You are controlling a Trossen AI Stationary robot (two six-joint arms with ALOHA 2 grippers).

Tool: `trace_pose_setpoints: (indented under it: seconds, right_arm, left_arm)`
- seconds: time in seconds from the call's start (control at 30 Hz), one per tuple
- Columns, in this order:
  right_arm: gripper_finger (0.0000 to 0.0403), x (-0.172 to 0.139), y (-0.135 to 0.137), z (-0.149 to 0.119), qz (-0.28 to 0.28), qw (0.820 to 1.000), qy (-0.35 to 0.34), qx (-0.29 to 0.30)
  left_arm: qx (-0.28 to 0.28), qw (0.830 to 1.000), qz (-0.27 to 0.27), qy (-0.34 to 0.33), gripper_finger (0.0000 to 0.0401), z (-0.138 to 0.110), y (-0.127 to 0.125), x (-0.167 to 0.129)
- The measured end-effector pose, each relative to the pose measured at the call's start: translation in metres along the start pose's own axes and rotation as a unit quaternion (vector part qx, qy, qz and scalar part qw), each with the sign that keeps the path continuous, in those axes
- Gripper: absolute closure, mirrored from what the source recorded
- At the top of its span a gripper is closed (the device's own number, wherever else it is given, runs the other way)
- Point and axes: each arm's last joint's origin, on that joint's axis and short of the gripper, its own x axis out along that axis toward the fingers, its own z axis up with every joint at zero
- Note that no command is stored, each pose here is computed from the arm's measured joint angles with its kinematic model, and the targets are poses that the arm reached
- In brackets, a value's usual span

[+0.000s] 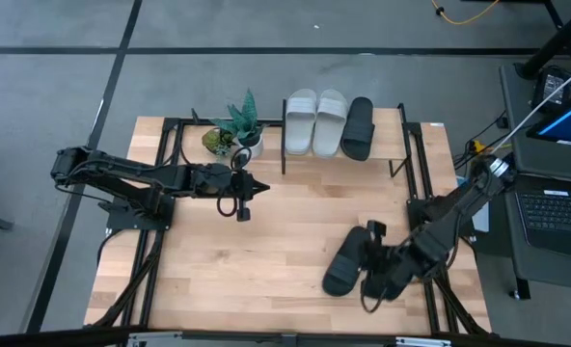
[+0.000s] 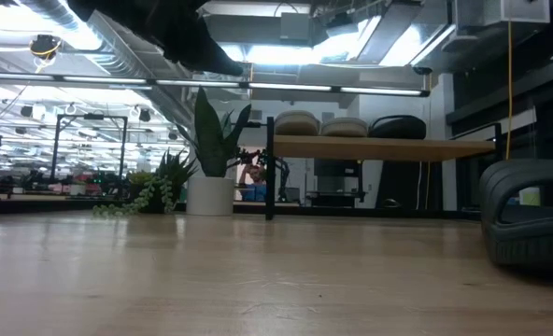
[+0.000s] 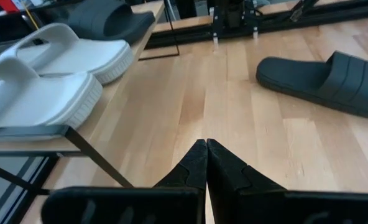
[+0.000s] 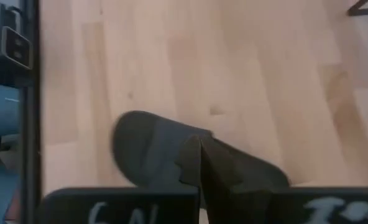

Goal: Pick and place slides into the shelf
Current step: Put the black slipper on the shelf

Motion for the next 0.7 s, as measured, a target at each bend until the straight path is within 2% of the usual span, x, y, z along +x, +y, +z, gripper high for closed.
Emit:
trace_pose_setpoints:
  seconds: [0.13, 0.43, 0.7]
  right_arm:
    - [0.0401, 0.007, 0.028, 0.007, -0.005, 1.000, 0.011, 0.014]
    - [0.0401, 0.029, 0.086, 0.020, -0.005, 0.999, 0.022, 0.045]
    - [0.0401, 0.046, 0.119, 0.032, -0.039, 0.994, 0.066, 0.074]
  left_arm:
    - [0.012, 1.000, -0.001, 0.004, 0.0401, -0.001, 0.000, 0.000]
    - [0.030, 0.998, -0.062, -0.005, 0.0401, 0.000, -0.004, 0.000]
    - [0.040, 0.994, -0.097, -0.009, 0.0401, 0.000, -0.006, -0.001]
